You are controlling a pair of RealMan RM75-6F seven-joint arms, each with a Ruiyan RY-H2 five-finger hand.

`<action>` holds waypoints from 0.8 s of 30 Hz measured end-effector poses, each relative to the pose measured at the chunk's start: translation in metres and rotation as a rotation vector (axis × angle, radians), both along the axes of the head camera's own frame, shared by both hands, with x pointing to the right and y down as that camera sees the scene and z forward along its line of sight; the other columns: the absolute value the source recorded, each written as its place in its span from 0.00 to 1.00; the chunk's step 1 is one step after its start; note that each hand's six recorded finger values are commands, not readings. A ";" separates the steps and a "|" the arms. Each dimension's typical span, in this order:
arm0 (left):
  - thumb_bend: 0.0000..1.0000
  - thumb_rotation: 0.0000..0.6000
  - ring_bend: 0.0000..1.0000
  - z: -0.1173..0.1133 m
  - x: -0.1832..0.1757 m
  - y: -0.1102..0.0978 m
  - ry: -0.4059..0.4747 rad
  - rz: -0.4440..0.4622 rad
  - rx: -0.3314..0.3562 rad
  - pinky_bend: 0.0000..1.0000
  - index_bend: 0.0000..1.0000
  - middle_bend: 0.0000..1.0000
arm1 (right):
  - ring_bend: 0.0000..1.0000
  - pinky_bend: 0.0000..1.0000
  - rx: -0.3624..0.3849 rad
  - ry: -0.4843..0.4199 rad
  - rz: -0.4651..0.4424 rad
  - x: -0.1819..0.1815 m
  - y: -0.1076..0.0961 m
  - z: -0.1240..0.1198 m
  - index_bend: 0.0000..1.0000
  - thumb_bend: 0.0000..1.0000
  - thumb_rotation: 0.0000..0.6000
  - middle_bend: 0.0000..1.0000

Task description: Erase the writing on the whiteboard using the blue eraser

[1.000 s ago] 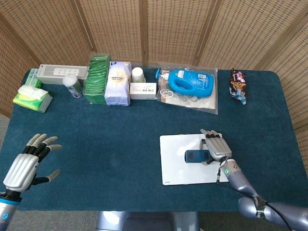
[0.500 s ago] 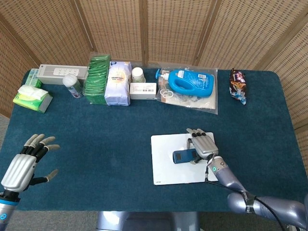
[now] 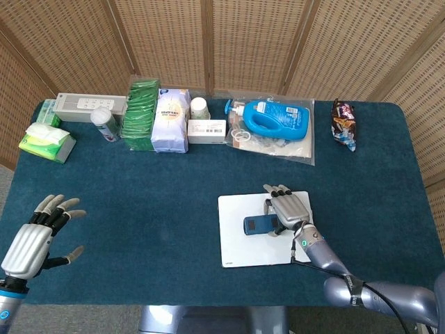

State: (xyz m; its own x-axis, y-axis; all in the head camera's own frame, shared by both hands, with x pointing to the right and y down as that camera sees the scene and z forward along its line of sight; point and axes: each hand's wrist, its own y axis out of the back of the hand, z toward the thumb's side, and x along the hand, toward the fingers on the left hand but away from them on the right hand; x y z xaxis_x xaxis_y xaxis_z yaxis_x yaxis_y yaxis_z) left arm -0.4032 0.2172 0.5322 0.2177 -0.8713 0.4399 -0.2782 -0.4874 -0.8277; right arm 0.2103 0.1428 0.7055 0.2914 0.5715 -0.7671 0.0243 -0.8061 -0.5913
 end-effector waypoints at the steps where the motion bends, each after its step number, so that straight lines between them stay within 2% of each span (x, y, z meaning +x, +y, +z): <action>1: 0.29 1.00 0.01 0.000 0.000 0.000 0.000 0.000 0.000 0.00 0.26 0.17 | 0.00 0.00 -0.003 0.003 0.001 0.001 0.000 0.001 0.56 0.15 1.00 0.05; 10: 0.29 1.00 0.01 -0.001 0.003 -0.001 0.003 0.007 0.003 0.00 0.26 0.17 | 0.00 0.00 -0.005 0.037 0.031 0.021 0.001 0.004 0.56 0.15 1.00 0.05; 24: 0.29 1.00 0.01 0.002 0.011 -0.003 0.012 0.031 0.001 0.00 0.26 0.17 | 0.00 0.00 0.023 0.108 0.111 0.072 0.005 -0.012 0.56 0.15 1.00 0.05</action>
State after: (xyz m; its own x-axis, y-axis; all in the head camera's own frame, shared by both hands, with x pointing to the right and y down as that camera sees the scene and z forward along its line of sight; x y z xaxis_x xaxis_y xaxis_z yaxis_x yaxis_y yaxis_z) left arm -0.3926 0.2145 0.5337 0.2495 -0.8644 0.4366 -0.2730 -0.4953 -0.8247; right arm 0.2823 0.1483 0.6931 0.1420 0.6135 -0.7768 0.0481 -0.7881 -0.6136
